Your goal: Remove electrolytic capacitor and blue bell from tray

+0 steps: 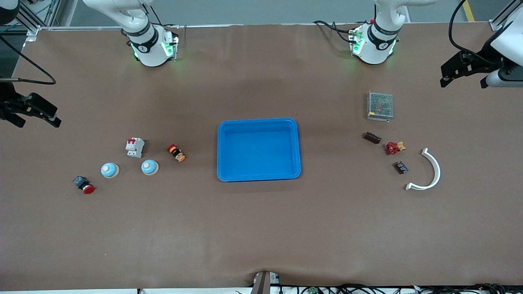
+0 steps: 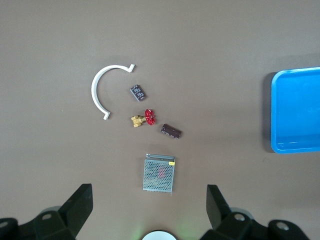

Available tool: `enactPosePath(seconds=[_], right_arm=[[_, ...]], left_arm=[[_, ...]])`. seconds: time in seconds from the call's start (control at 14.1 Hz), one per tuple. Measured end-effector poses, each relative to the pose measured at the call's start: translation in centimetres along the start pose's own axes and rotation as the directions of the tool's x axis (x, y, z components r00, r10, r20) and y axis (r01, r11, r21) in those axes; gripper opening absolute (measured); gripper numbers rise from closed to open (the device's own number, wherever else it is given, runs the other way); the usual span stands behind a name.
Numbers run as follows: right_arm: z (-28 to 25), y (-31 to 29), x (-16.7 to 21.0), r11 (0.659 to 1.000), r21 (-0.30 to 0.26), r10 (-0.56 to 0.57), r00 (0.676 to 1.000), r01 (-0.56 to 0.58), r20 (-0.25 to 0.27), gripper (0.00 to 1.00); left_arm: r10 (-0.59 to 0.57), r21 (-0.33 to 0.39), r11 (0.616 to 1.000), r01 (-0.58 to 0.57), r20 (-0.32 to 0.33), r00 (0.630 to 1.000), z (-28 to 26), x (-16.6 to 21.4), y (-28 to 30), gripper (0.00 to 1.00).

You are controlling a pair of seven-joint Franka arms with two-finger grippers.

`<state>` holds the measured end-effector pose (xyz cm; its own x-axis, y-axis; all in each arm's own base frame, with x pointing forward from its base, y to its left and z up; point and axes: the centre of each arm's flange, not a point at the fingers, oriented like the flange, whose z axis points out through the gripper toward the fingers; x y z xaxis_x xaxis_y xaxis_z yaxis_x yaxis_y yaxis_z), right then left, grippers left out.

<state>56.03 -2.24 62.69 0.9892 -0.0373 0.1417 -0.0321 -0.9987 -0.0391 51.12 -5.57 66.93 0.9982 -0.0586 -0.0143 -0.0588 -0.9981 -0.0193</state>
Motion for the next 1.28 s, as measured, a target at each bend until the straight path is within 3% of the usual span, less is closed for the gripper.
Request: enactPosePath(seconds=[1.28], right_arm=[[1.3, 0.1, 0.0, 1.000, -0.001, 0.002, 1.000, -0.002, 0.016, 1.00]], left_arm=[[0.002, -0.001, 1.000, -0.002, 0.007, 1.000, 0.4, 0.5, 0.1, 1.00]])
